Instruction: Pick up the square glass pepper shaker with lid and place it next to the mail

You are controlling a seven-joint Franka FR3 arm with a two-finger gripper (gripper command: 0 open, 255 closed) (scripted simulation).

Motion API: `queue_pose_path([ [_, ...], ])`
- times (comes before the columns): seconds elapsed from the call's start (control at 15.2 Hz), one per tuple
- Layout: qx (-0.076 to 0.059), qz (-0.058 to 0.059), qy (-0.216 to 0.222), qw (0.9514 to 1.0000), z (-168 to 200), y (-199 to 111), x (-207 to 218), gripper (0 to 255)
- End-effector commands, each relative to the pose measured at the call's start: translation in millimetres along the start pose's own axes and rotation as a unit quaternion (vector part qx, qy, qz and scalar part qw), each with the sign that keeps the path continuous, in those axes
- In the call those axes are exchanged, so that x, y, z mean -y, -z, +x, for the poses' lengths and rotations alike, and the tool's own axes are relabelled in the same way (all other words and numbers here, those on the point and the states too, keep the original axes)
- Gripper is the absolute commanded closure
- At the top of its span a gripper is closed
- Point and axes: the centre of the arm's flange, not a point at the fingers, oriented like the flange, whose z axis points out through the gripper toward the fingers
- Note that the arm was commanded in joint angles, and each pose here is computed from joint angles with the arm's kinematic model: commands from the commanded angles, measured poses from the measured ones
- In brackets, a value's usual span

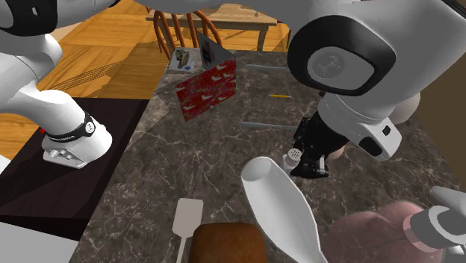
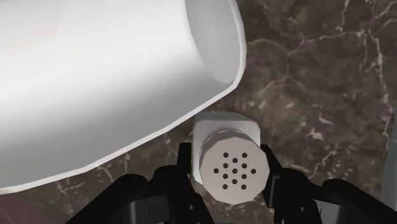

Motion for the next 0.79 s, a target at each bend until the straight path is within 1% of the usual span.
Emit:
queue_pose_path([
  [0.0,0.000,0.000,0.000,1.0000,-1.3,9.2,-1.1,255],
  [0.73,0.000,0.000,0.000,1.0000,-13.9,65.9,-1.7,255],
])
